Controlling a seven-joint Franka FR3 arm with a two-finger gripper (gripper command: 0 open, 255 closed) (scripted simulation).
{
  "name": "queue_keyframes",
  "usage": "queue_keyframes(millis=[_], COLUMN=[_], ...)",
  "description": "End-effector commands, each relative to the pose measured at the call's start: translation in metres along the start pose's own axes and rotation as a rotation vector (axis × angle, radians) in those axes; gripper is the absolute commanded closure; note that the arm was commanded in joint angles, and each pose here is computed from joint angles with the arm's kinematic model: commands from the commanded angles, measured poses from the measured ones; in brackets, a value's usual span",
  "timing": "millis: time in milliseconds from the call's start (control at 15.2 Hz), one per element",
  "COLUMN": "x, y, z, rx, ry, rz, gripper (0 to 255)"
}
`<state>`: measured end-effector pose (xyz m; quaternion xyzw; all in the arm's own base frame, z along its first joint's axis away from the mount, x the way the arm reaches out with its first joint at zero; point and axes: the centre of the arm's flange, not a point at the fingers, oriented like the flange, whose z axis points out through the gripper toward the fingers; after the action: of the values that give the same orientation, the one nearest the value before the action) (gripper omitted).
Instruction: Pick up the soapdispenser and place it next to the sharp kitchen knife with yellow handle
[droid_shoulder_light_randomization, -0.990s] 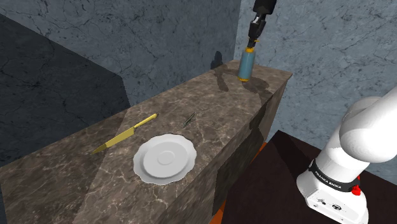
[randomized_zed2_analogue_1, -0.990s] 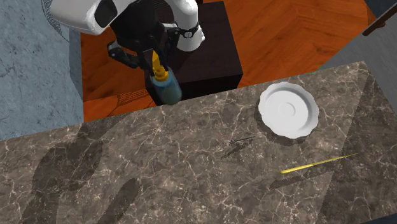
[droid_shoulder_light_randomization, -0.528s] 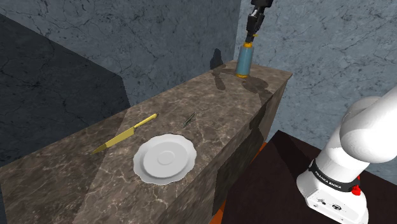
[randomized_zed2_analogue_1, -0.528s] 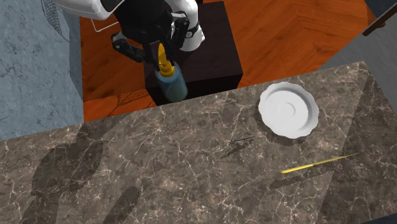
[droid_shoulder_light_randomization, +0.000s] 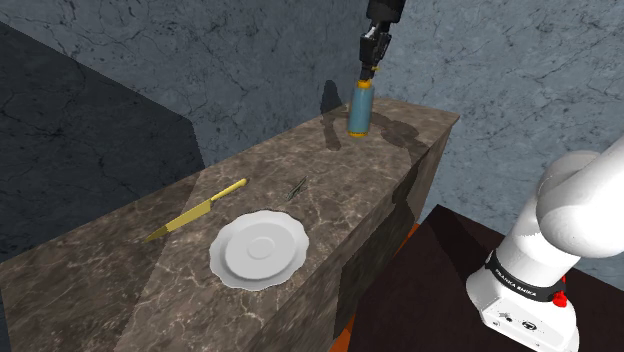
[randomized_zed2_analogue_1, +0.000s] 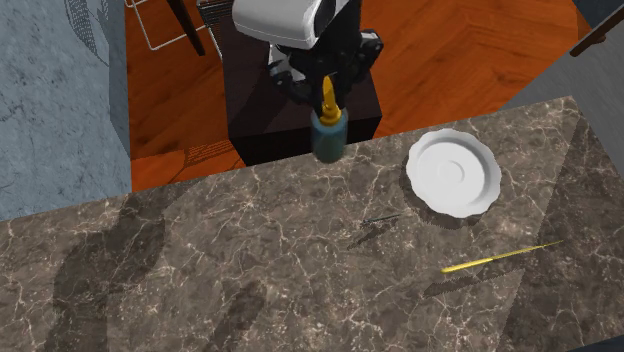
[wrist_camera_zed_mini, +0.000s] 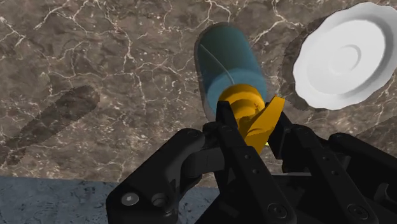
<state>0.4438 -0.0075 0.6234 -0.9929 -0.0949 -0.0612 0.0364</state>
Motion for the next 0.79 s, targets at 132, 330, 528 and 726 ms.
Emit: queue_keyframes(millis=[132,330,528,726], x=[0.017,0.029,0.040,0.052], y=[-0.050,-0.086,-0.122,-0.158], z=[0.015,0.026,0.038,0.049], rx=[0.000,0.000,0.000,0.000], ry=[0.000,0.000,0.000,0.000], rz=[0.001,0.001,0.001,0.001], gripper=[255,255,255,255])
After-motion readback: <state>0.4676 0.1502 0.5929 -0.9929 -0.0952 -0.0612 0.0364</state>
